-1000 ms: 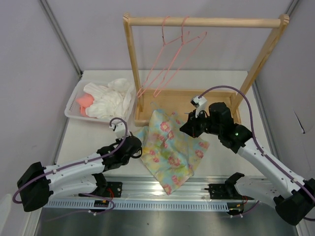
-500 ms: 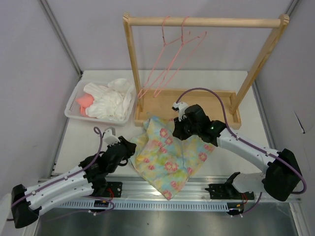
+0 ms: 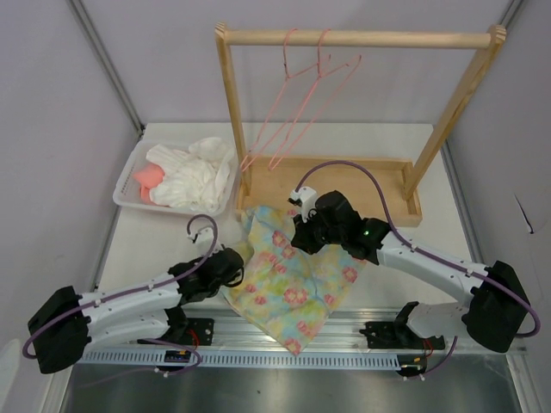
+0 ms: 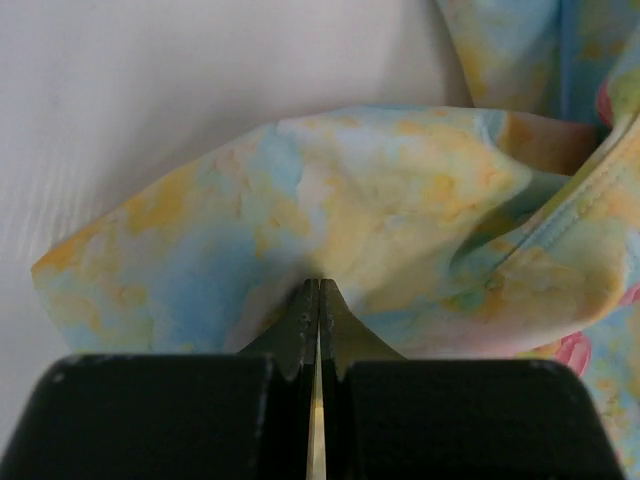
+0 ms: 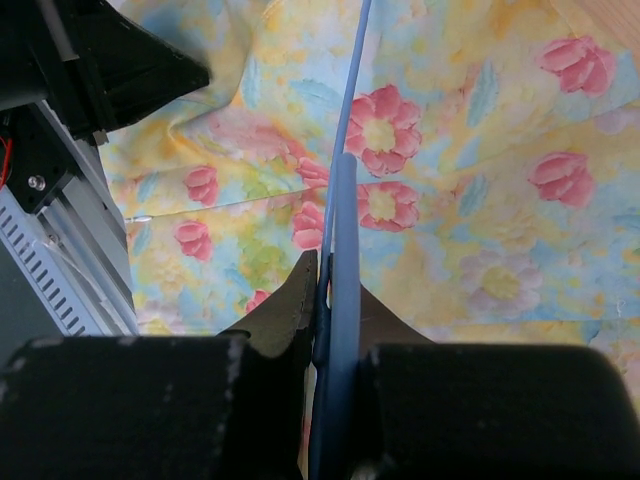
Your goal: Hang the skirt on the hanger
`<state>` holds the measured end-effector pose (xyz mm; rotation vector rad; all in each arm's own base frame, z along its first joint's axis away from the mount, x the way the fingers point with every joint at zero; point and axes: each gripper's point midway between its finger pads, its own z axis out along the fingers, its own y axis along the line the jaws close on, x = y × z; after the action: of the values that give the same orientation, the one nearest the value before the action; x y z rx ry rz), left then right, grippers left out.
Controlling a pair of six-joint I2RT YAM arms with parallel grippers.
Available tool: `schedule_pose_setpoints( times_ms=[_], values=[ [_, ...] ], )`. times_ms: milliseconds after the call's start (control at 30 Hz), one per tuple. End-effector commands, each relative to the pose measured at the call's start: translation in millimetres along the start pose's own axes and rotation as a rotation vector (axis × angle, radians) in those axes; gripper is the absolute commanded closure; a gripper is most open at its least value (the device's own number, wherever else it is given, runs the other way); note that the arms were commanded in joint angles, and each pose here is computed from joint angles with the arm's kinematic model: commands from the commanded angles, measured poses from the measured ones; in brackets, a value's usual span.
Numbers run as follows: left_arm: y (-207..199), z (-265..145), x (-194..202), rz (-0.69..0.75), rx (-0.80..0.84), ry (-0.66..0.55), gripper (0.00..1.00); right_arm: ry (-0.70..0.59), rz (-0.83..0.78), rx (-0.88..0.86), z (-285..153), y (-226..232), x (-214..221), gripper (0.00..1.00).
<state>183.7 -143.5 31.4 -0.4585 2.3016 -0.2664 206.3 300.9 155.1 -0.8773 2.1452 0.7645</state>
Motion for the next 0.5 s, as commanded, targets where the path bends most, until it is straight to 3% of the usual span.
schedule_pose_setpoints(
  times_ms=[0, 267, 467],
  values=[
    [0.8, -8.3, -1.8, -0.179, 0.009, 0.012, 1.00, 0.000, -0.055, -0.004, 1.3, 0.7, -1.6, 1.00],
    [12.7, -27.3, 11.3, -0.272, 0.059, 0.094, 1.00, -0.059, -0.112, -0.144, 2.1, 34.2, -30.3, 1.00],
    [8.2, -42.3, -13.4, -0.256, 0.127, 0.018, 1.00, -0.017, -0.140, -0.172, 11.7, 45.1, -25.0, 1.00]
  ],
)
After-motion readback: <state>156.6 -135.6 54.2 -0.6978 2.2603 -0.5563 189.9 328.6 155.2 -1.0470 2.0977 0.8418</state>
